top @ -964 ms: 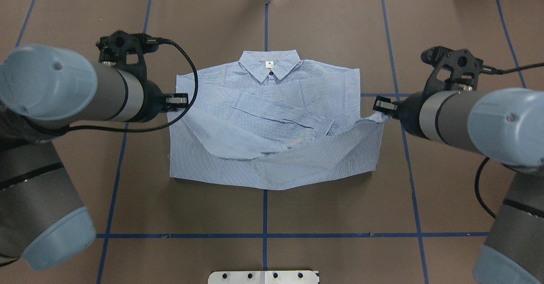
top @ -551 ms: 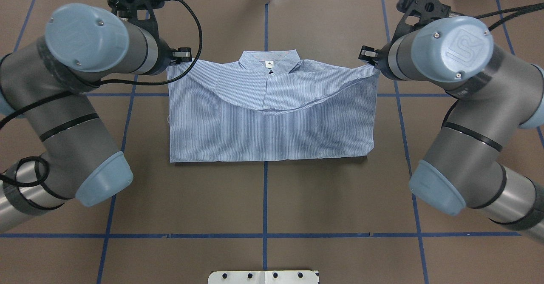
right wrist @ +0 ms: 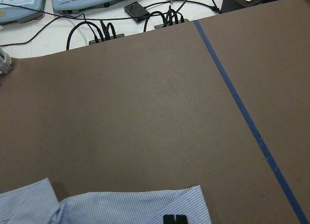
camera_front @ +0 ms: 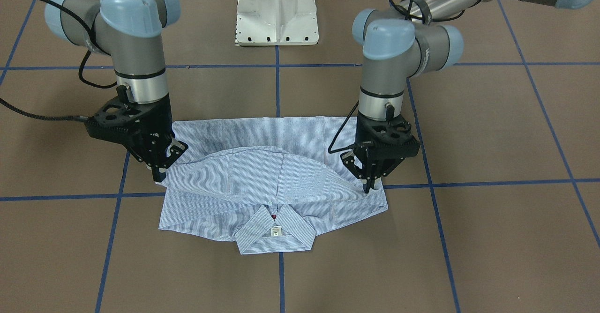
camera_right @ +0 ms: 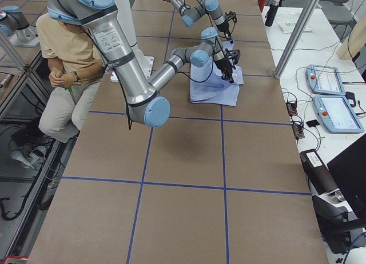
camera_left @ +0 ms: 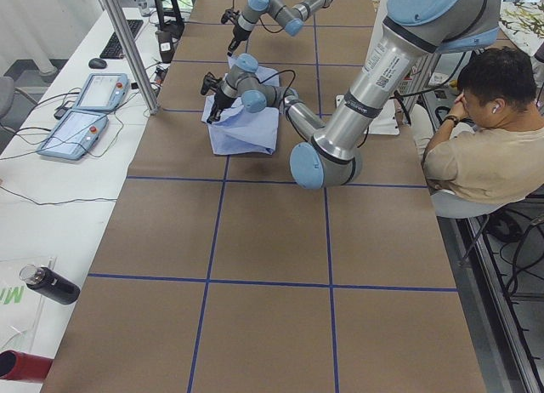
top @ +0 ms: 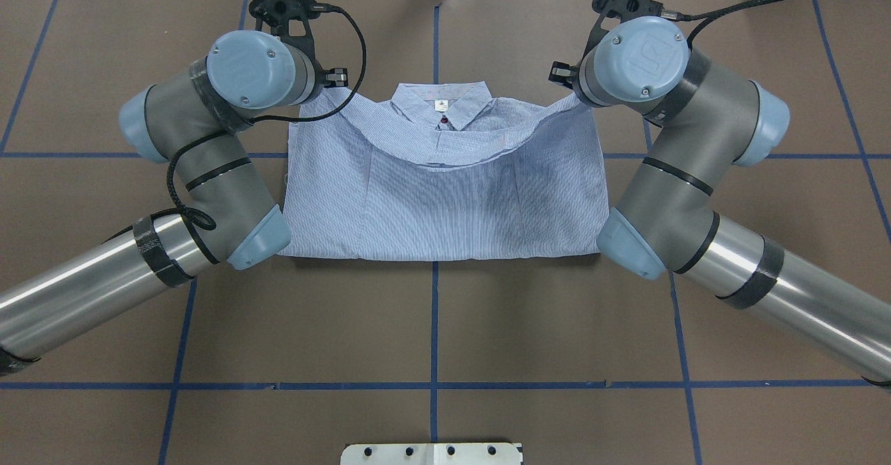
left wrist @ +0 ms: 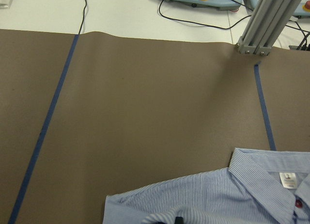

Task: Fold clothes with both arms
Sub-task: 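Release the folded hem at the collar and raise both grippers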

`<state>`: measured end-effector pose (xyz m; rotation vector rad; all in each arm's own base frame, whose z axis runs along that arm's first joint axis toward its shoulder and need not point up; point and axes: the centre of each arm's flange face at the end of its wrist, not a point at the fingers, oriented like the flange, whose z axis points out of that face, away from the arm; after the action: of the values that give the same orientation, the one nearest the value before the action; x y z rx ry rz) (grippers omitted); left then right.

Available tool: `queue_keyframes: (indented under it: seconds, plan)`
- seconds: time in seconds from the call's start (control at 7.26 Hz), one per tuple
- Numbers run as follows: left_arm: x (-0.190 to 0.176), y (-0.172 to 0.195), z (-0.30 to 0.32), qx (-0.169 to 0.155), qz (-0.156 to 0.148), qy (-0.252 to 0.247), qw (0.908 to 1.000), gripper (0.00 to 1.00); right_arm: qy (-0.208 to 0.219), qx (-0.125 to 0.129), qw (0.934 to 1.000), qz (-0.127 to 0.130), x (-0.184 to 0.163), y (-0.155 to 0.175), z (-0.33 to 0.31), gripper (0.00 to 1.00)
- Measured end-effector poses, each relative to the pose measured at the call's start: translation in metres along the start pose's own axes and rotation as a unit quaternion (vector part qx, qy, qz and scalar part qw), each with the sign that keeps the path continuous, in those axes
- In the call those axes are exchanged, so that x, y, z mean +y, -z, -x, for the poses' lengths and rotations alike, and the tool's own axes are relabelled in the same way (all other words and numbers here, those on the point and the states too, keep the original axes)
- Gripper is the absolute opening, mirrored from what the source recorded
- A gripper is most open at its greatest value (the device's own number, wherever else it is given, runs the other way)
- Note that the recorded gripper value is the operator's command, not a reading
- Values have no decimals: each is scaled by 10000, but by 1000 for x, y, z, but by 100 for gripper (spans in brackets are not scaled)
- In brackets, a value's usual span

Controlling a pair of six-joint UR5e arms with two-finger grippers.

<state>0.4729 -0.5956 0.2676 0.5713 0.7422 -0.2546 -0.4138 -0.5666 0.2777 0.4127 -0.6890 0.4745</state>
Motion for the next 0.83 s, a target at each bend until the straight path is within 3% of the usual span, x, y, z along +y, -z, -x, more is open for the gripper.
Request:
queue_keyframes:
  seconds: [0.55, 0.69, 0.83]
  plan:
    - [-13, -19, 22, 94, -166, -604, 9980, 0, 478, 125, 9986, 184, -19, -28, -27, 0]
    - [-15, -19, 24, 94, -173, -658, 9976, 8, 523, 127, 9984, 198, -19, -40, -34, 54]
    - [-15, -20, 26, 88, -169, -684, 9975, 99, 544, 94, 9983, 193, -19, -52, -38, 100]
